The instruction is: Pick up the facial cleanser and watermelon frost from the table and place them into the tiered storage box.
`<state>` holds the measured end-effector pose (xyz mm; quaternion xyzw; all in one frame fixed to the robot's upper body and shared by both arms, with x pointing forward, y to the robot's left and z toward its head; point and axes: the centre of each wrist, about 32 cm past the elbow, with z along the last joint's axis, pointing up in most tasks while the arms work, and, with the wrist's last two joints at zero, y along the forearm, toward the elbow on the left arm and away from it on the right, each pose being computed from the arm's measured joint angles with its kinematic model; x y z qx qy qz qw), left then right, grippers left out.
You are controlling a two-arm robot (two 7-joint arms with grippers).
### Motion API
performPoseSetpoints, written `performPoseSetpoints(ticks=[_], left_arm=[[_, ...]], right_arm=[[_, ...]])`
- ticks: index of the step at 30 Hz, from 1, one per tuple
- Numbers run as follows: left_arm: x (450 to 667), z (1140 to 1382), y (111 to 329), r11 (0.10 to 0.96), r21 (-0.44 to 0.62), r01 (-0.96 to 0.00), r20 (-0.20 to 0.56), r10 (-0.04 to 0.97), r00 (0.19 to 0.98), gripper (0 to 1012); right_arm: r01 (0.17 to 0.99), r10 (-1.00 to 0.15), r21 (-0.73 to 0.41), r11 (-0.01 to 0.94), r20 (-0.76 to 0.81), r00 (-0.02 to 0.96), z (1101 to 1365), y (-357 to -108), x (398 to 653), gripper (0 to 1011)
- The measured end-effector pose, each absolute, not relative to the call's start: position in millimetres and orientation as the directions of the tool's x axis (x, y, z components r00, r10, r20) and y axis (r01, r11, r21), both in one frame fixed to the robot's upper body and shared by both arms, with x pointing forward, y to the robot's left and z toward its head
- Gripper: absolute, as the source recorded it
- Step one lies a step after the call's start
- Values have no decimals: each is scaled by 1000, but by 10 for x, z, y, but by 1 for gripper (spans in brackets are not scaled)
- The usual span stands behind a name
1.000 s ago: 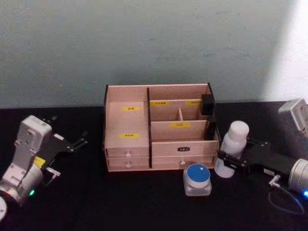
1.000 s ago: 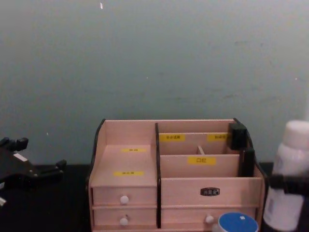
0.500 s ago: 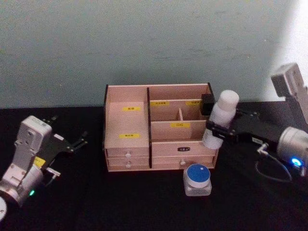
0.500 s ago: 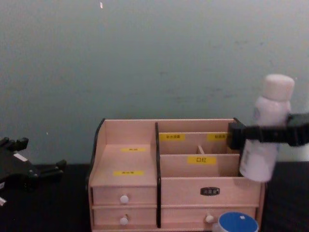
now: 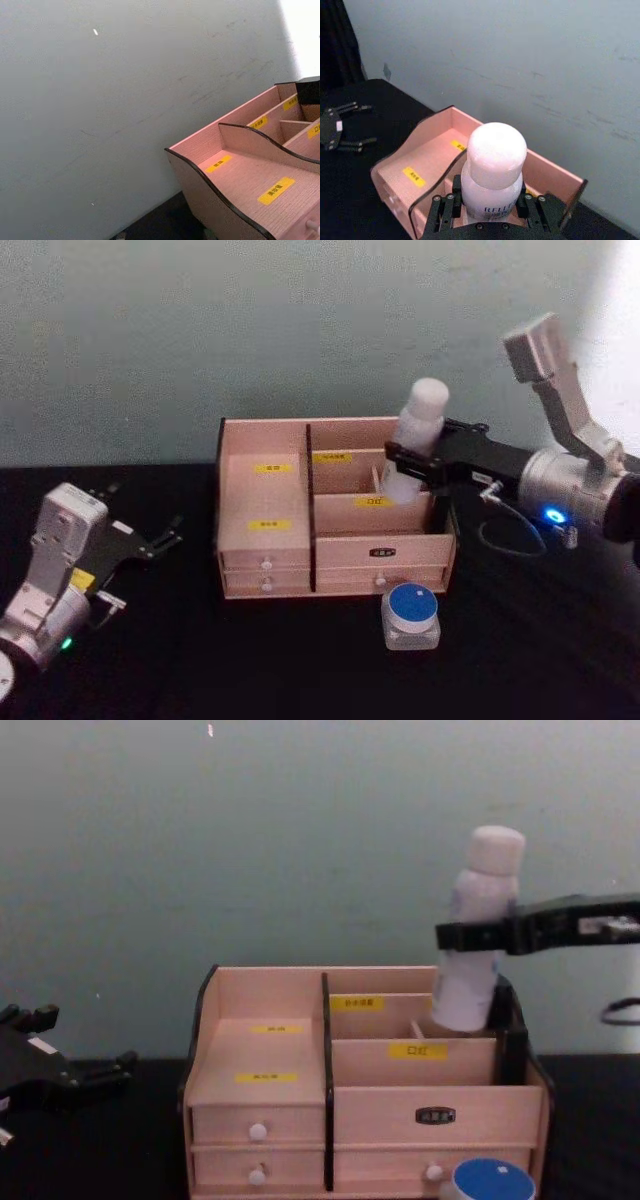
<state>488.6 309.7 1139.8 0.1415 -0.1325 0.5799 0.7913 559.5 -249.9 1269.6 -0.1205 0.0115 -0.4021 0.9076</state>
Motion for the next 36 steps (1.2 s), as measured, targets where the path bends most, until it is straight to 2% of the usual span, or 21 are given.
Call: performPoseSetpoints(ticks=[19, 36], left_arm=[[4886, 11398, 3097, 287, 70, -955, 374, 880, 292, 1001], [4886, 11398, 3097, 287, 70, -955, 374, 880, 292, 1001]], right_arm=[[703, -715, -258, 663, 59, 696, 12677, -2118, 5922, 593], [708, -727, -284, 646, 54, 685, 12652, -2000, 6086, 593]])
